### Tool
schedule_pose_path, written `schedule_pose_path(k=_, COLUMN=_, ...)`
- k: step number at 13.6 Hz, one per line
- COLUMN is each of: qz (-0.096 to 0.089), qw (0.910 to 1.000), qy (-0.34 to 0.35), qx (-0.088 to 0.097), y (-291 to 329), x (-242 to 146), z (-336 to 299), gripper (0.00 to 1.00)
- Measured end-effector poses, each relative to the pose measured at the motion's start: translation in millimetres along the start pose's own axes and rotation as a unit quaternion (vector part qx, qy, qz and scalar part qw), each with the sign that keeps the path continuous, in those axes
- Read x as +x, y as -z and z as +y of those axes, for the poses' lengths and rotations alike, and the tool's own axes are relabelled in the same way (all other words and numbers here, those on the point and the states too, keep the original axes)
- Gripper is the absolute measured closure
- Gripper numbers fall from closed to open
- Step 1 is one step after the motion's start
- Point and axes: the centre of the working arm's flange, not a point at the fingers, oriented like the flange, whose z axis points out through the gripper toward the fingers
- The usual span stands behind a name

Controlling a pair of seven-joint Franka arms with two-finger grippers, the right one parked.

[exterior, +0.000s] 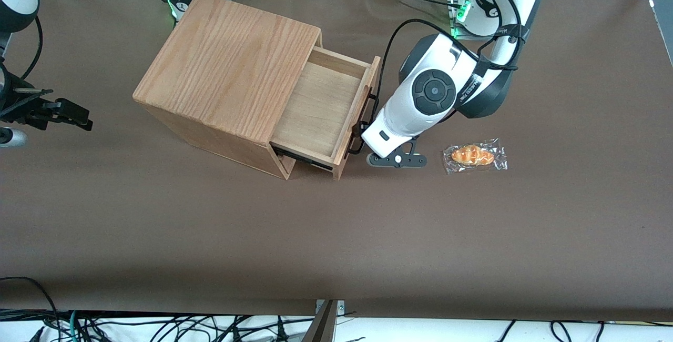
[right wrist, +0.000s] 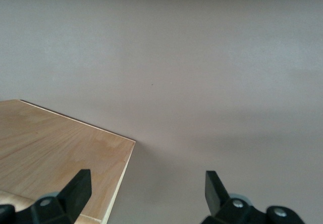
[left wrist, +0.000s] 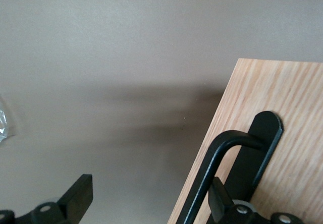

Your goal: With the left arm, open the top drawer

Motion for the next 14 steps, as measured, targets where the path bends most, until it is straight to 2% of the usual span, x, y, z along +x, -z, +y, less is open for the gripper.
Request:
schedule_pose_path(k=7, qz=0.000, qw=0.9999, qy=-0.010, qx=-0.001, y=2, x=6, z=-9, gripper=0.00)
schedule_pose_path(k=14, qz=-0.013, qw=0.9999, qy=-0.006, qx=0.004, y=25, x=-1, z=-20, gripper=0.00)
